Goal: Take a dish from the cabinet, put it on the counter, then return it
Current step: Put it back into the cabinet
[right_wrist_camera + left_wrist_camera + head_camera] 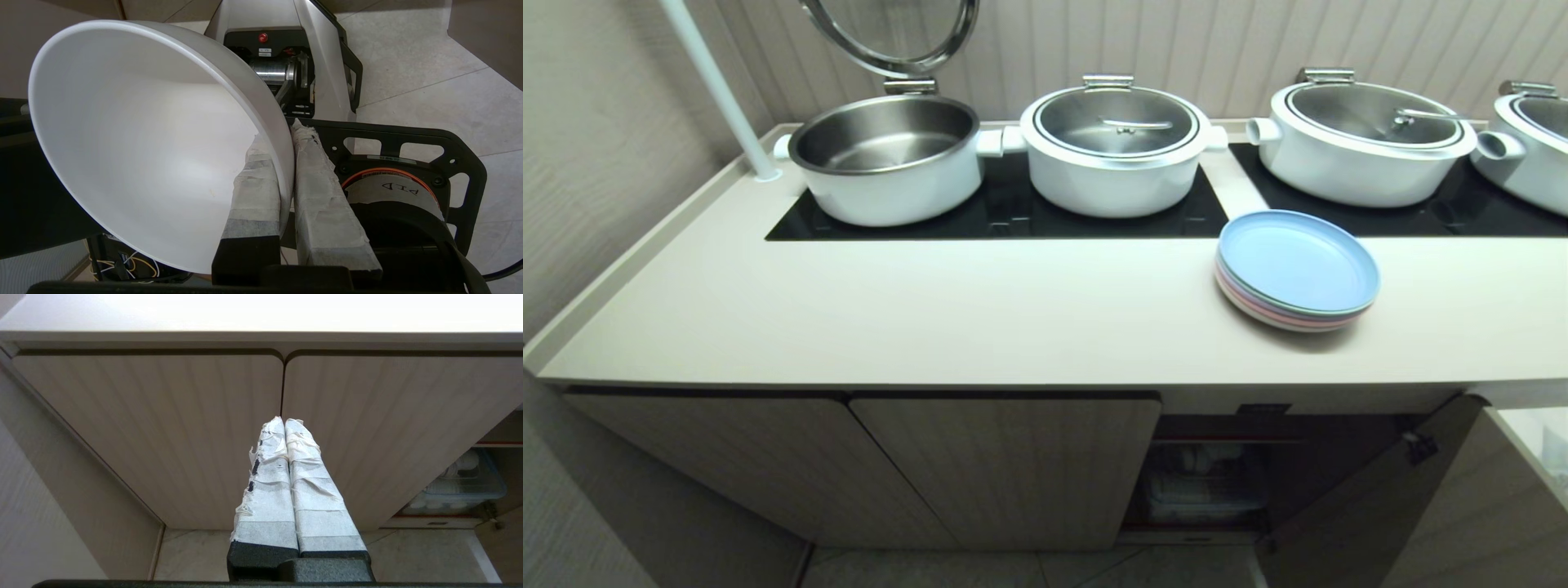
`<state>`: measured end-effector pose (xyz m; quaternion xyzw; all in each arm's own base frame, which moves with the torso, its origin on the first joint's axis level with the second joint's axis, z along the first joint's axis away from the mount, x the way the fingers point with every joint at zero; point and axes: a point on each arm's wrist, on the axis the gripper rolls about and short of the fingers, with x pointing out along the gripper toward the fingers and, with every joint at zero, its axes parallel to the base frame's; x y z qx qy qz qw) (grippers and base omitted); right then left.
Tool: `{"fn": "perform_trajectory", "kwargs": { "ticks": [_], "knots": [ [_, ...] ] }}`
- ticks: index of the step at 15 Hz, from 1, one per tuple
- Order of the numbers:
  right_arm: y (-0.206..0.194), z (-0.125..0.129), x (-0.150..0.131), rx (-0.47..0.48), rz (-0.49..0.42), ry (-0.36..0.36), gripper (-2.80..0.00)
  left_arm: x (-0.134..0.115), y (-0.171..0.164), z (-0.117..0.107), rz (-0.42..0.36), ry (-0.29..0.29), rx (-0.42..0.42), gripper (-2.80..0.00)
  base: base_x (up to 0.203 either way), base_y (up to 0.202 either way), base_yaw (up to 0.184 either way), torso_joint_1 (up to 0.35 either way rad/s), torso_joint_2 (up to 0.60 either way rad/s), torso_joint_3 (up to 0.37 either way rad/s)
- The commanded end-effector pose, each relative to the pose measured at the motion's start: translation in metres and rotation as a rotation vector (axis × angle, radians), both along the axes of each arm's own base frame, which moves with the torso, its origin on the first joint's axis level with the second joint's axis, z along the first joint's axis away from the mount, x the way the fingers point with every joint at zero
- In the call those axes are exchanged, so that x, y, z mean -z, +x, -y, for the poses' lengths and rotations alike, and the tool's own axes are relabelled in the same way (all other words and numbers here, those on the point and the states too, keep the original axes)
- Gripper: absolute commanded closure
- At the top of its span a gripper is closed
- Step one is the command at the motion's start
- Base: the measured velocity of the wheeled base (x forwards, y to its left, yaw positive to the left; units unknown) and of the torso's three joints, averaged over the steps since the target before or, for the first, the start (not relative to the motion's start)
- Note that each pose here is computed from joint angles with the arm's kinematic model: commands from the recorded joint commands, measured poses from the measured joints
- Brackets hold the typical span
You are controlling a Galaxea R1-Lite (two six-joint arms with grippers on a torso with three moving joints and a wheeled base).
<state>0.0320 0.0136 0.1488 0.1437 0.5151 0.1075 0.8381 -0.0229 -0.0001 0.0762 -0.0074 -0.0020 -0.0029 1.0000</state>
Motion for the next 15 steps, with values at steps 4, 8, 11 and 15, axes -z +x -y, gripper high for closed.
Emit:
{"fn": "perform_trajectory", "kwargs": {
  "ticks": [4,8,11,15],
  "knots": [
    [-0.0006,-0.0003,0.0005,0.006,-0.011,0.009,0.0,0.0,0.0,0.0,0.001,0.0,0.0,0.0,0.0,0.0,0.0,-0.144,0.31,0.166],
    [-0.0007,-0.0005,0.0006,0.0,-0.012,0.009,0.0,0.0,0.0,0.0,0.001,0.0,0.0,0.0,0.0,0.0,0.0,-0.149,0.32,0.171],
    [-0.0005,-0.0005,0.001,0.0,-0.014,0.008,0.0,0.0,0.0,0.0,0.001,0.0,0.001,0.0,0.0,0.0,0.0,-0.156,0.33,0.179],
    [-0.0004,-0.0005,0.0008,0.001,-0.014,0.008,0.0,0.0,0.0,0.0,0.001,0.0,0.001,0.0,0.0,0.0,0.0,-0.165,0.36,0.192]
  ]
}}
